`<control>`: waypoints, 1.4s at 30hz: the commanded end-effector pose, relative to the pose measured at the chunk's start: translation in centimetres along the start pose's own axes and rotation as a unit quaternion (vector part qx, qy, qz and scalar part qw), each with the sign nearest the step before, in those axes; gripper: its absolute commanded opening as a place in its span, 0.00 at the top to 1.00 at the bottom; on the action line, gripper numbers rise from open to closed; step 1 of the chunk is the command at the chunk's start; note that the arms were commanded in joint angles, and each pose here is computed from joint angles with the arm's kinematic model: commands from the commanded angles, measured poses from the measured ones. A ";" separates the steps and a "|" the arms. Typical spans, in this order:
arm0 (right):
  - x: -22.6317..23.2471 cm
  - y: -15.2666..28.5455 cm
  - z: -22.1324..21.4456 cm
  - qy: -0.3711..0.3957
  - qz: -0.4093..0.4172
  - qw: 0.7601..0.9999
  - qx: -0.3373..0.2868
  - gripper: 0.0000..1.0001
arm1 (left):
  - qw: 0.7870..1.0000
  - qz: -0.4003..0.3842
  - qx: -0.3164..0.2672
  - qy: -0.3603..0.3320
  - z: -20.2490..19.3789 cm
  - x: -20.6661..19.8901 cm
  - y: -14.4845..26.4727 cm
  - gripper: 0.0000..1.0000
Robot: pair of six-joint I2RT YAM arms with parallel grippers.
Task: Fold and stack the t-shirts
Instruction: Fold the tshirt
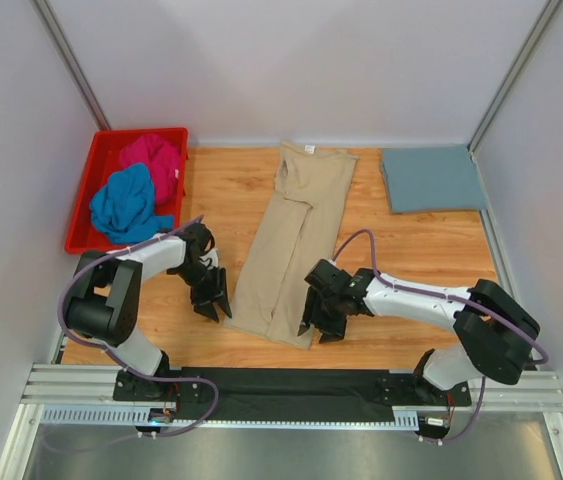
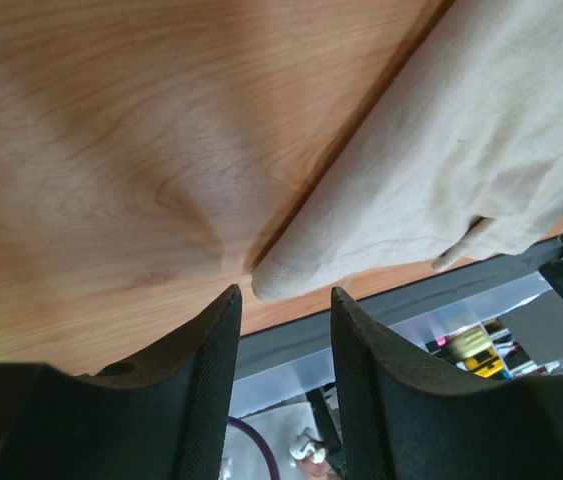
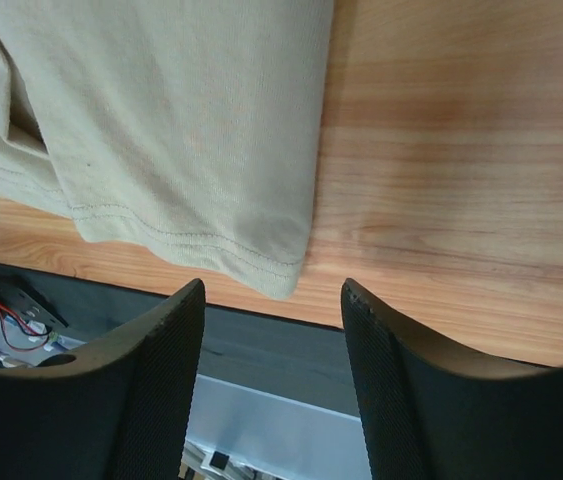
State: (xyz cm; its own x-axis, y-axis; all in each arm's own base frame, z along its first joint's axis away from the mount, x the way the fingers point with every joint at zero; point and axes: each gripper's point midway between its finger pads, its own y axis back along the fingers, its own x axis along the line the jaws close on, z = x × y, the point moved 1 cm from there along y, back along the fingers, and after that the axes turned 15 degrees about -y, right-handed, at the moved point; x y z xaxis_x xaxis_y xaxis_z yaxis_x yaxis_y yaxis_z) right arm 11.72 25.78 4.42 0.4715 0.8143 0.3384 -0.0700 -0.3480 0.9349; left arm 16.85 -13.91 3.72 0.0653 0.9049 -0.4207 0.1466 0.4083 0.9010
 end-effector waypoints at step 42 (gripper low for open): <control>-5.9 0.7 -0.3 0.001 -0.056 0.996 -0.067 1.00 | 0.999 -0.004 0.037 -0.038 -4.0 -4.8 -1.8 0.53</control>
State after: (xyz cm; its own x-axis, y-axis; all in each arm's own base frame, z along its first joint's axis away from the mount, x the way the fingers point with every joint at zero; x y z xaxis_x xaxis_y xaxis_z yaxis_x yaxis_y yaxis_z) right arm 8.93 21.54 3.16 0.5023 0.8287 0.2469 -0.1343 -0.2072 0.9690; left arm 11.97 -18.26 5.12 0.1660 0.8769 -0.4511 0.2369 0.4086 0.8814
